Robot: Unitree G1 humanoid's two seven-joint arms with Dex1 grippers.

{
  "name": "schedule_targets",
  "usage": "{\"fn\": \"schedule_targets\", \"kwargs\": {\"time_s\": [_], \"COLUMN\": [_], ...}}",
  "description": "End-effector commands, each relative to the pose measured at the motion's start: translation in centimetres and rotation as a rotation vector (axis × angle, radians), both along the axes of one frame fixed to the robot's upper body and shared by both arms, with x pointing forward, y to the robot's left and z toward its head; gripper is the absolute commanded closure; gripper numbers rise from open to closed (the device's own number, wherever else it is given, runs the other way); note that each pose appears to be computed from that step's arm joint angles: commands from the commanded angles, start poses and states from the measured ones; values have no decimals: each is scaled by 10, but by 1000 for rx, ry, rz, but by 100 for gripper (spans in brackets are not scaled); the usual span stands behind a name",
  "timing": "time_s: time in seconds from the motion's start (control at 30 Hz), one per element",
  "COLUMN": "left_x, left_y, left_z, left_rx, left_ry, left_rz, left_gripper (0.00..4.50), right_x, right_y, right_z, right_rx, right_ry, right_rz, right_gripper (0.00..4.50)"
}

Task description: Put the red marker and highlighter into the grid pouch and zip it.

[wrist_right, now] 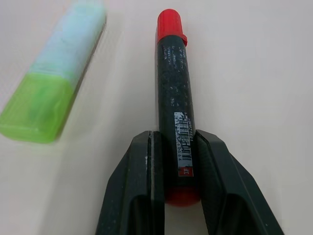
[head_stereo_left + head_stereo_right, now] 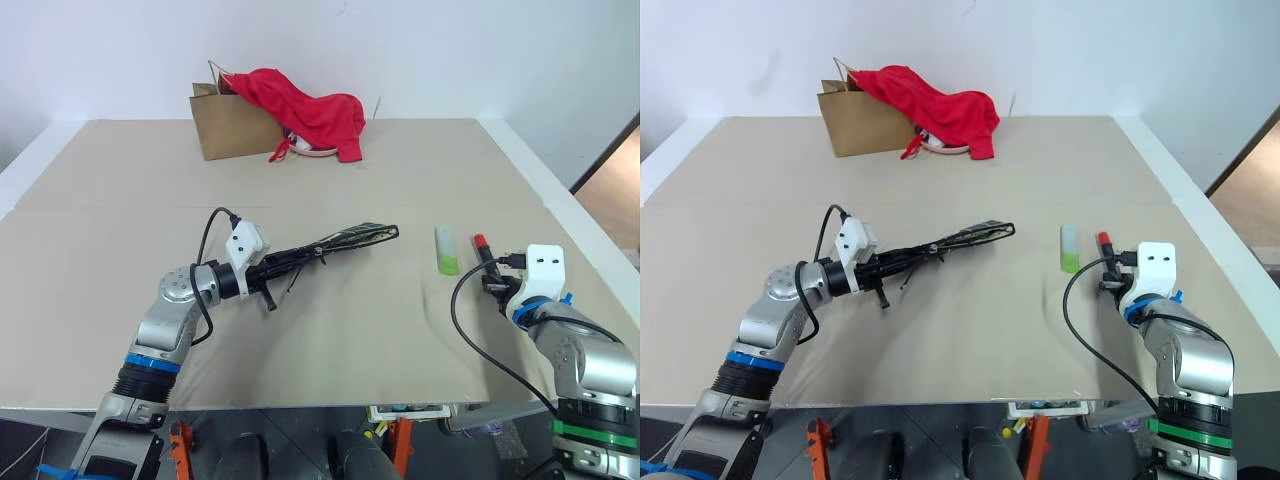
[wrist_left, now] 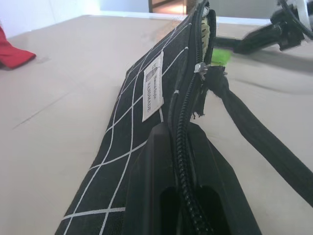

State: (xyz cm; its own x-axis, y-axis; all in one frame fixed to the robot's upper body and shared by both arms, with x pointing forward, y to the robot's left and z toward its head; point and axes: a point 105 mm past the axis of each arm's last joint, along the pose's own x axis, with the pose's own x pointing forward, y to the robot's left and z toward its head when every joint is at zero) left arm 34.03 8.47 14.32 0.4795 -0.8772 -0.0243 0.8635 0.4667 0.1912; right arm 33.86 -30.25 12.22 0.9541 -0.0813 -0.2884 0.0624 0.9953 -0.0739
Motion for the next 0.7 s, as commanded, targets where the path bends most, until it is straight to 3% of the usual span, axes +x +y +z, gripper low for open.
{"fn": "schedule_targets", "kwargs": {"time_s": [0.03,0.1,0.17,0.3,0.43,0.7], "left_x": [-2,-2,-2,-2,-1,-5], "left_y": [-1,0,2,3,4,1], "left_z": [8,7,7,7,7,2], "left_rx": [10,13,12,8,8,33], "left_ry": [-26,-24,-21,-16,-18,-29], "left_rz": [-30,-33,-33,-33,-31,-48], "left_gripper": [450,450,450,450,450,450], "right_x": [10,4,-12,-58,-61,-53], "right_y": [29,52,81,115,109,117], "right_z": [88,110,115,86,73,77], "right_rx": [-124,-195,-257,-394,-561,-646], "right_ry": [-276,-342,-334,-130,-30,-66], "right_rz": [212,373,600,1000,1055,1089], "right_gripper": [389,389,389,389,389,389]}}
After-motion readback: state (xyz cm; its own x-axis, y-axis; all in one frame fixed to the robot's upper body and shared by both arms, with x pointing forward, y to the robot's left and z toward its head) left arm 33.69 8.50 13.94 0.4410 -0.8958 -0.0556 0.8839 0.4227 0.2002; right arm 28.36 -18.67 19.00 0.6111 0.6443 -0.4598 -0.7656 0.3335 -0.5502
